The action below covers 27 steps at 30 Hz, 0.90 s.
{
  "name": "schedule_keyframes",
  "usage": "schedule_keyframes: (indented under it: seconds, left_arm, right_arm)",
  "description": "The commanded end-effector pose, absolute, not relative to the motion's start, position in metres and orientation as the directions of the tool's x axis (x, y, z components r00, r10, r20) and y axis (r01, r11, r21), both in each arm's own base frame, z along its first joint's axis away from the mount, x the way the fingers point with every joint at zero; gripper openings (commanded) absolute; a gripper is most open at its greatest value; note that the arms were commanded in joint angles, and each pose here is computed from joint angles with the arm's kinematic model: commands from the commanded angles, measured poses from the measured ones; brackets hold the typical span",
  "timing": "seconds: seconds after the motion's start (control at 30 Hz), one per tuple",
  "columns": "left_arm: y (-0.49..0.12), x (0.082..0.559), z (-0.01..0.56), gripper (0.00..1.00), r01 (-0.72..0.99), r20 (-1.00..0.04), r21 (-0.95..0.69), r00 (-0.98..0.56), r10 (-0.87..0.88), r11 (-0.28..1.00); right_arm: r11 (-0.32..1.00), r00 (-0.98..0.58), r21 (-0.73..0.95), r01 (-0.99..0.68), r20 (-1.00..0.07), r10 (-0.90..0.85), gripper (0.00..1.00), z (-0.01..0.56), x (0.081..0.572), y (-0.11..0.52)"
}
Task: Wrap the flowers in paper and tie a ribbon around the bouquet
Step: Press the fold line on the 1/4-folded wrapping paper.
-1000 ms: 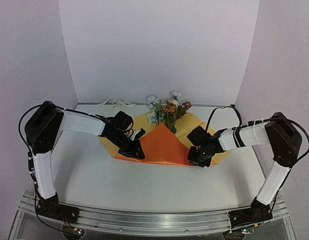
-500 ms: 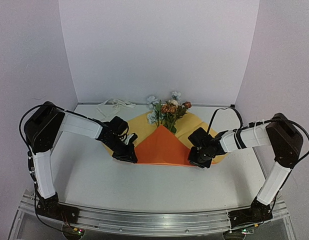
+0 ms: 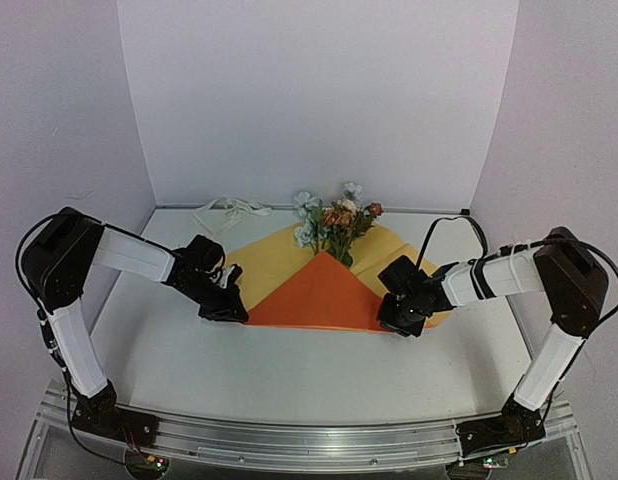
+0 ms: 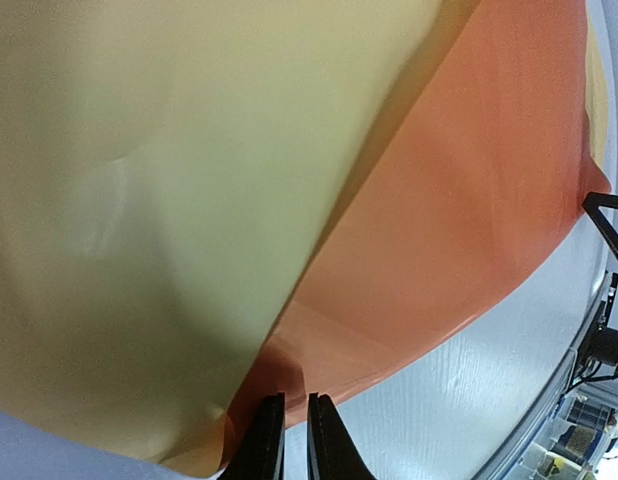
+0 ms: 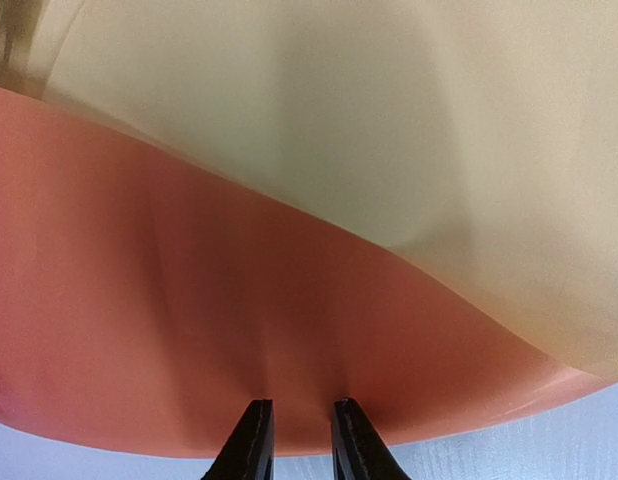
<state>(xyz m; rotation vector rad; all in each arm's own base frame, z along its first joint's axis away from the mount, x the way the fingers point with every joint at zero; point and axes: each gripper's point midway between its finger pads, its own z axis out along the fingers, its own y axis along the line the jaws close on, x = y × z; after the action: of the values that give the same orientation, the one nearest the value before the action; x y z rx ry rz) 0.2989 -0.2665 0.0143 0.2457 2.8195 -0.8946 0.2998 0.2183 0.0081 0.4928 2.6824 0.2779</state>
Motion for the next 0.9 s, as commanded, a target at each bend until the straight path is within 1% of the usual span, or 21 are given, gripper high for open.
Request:
schedule_keyframes:
  seconds: [0.0, 0.1, 0.23, 0.47, 0.53, 0.7, 0.87]
  left_arm:
    - [-0.223, 0.287, -0.003, 0.12, 0.113, -0.169, -0.453, -0.985, 0.039, 0.884]
    - [-0.206, 0.289, -0.005, 0.12, 0.061, -0.165, -0.436, -0.986, -0.014, 0.898]
    - [-0.192, 0.297, 0.007, 0.12, 0.022, -0.192, -0.431, -0.979, -0.068, 0.902]
    - [-0.214, 0.322, 0.064, 0.14, 0.125, -0.298, -0.480, -0.954, -0.028, 0.868]
    - [-0.229, 0.330, 0.084, 0.14, 0.173, -0.337, -0.488, -0.942, -0.002, 0.855]
    - [-0.291, 0.339, 0.122, 0.15, 0.312, -0.417, -0.509, -0.905, 0.088, 0.802]
    - [-0.366, 0.336, 0.124, 0.14, 0.428, -0.424, -0.563, -0.884, 0.197, 0.707]
  right_arm:
    - [0.924, -0.863, 0.197, 0.328, -0.335, 0.378, 0.24, 0.003, 0.289, 0.199]
    - [0.924, -0.864, 0.201, 0.326, -0.332, 0.378, 0.24, 0.004, 0.290, 0.200]
    - [0.923, -0.865, 0.211, 0.322, -0.331, 0.377, 0.24, 0.006, 0.291, 0.202]
    - [0.904, -0.849, 0.280, 0.322, -0.337, 0.407, 0.28, 0.028, 0.296, 0.205]
    - [0.892, -0.838, 0.304, 0.335, -0.337, 0.430, 0.29, 0.035, 0.297, 0.200]
    - [0.875, -0.813, 0.330, 0.354, -0.353, 0.463, 0.33, 0.048, 0.299, 0.187]
    - [0.861, -0.808, 0.317, 0.398, -0.322, 0.493, 0.34, 0.036, 0.291, 0.170]
